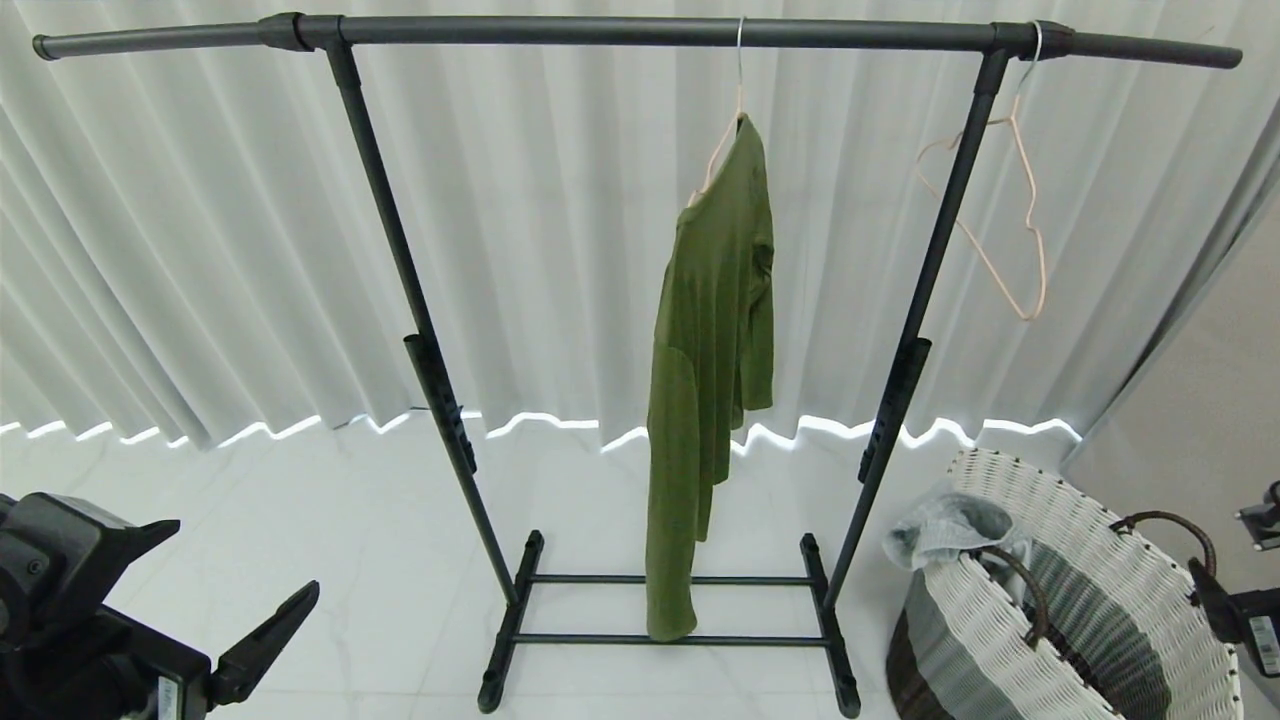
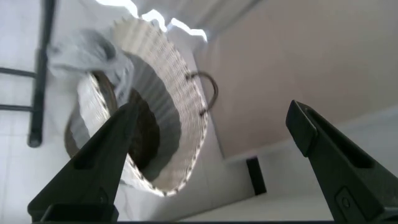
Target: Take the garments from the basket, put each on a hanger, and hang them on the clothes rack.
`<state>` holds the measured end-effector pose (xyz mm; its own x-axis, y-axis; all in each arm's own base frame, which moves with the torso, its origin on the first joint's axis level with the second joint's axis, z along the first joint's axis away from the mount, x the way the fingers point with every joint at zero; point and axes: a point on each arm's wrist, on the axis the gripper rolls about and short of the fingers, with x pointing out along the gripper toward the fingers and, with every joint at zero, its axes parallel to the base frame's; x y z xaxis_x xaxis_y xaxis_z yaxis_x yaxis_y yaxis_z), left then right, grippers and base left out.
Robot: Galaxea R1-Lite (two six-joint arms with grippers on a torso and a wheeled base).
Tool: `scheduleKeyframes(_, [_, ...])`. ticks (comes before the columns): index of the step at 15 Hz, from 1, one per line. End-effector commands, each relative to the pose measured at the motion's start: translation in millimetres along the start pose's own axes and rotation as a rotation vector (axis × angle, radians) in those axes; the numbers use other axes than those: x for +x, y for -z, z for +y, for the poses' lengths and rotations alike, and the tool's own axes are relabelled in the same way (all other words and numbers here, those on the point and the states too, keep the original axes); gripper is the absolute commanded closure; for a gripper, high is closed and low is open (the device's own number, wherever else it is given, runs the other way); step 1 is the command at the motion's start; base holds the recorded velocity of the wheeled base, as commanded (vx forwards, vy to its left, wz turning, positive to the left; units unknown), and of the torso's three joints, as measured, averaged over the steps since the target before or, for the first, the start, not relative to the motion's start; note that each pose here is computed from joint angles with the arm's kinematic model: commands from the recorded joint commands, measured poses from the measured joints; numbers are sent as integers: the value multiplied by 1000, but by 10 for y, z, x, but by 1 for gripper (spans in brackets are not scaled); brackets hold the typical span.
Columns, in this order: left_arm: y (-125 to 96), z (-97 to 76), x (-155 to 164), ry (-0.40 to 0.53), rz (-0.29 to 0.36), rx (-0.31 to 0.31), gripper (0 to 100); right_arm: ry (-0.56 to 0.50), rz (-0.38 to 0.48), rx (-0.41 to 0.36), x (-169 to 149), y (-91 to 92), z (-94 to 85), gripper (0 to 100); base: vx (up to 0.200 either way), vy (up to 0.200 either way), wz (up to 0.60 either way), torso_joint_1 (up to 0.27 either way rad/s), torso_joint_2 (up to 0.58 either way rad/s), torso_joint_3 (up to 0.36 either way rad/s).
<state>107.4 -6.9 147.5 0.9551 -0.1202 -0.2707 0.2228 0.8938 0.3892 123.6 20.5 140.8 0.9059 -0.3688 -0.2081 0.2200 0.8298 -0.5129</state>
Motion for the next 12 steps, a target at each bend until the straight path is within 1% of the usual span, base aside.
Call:
scheduleKeyframes(1, [-6, 2, 2, 0, -2, 0, 0, 41, 29, 11, -45, 124, -62, 0, 0, 0, 0, -154, 481, 310])
scheduleKeyframes(5, [-32, 11, -10, -1, -18, 11, 0, 61, 79, -13, -77, 271, -69, 0, 0, 0, 0, -140, 470, 320])
scheduleKeyframes(10, [-43, 11, -12, 1, -24, 15, 0, 71, 60, 2, -123, 284, -101, 0, 0, 0, 0, -99, 456, 347])
scheduleKeyframes(12, [-48, -28, -17, 32, -37, 25, 0, 73, 56, -4, -130, 283, -108, 0, 0, 0, 0, -44, 320, 276])
